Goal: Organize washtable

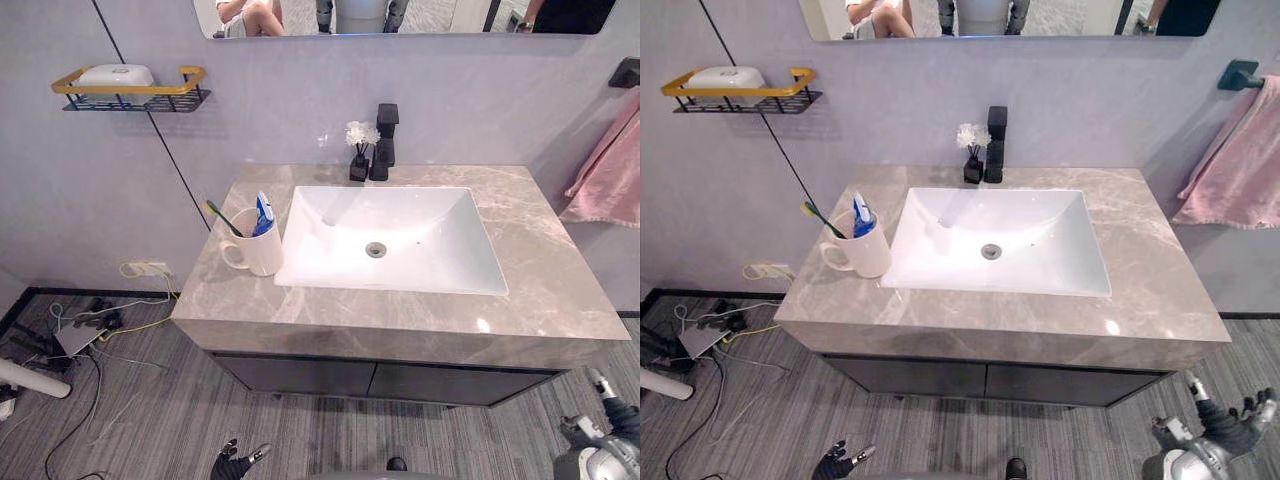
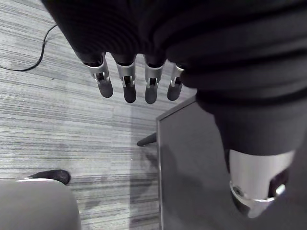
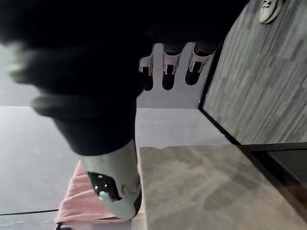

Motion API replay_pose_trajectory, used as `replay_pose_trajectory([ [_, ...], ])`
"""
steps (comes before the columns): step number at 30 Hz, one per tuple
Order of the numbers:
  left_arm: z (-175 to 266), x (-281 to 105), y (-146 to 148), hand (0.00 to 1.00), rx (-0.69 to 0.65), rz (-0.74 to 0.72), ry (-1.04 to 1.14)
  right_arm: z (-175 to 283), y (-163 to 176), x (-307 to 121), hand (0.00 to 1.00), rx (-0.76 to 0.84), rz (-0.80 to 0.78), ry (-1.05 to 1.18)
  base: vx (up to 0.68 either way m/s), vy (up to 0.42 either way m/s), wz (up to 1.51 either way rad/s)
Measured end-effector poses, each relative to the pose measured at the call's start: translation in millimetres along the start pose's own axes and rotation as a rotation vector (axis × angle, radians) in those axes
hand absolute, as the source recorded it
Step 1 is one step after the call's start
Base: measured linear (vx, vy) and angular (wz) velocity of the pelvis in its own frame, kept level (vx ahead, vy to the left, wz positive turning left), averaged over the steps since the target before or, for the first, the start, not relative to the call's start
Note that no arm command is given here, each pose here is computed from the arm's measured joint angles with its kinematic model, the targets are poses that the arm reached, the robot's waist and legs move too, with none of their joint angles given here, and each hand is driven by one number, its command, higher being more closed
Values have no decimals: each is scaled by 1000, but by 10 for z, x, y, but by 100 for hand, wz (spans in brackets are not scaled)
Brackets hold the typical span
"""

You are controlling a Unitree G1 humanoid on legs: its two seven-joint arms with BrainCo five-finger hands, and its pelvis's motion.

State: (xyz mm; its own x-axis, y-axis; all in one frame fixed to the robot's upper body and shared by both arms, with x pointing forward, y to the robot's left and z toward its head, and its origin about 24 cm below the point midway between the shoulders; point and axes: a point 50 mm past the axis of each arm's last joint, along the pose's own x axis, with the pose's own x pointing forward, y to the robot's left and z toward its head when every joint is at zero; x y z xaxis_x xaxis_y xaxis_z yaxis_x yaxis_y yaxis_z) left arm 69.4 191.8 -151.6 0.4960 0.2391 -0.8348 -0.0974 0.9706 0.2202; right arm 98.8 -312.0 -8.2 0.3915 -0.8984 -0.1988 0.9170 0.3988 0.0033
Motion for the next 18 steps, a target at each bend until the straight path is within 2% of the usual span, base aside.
replay_pose_trajectory([
  [5,104,16,-160,0,-33,-37,-24,-495,93,-107,0,-106,87,211,-12,-27,-23],
  [8,154,9,-323,0,-11,-90,-37,-811,12,-200,0,-212,113,342,42,-27,-3],
  [13,175,39,-345,0,4,-98,-30,-1272,-85,-403,0,-332,153,569,39,-5,9],
  [18,220,69,-292,0,20,-87,-42,-1476,-20,-531,0,-366,209,681,-19,16,11],
])
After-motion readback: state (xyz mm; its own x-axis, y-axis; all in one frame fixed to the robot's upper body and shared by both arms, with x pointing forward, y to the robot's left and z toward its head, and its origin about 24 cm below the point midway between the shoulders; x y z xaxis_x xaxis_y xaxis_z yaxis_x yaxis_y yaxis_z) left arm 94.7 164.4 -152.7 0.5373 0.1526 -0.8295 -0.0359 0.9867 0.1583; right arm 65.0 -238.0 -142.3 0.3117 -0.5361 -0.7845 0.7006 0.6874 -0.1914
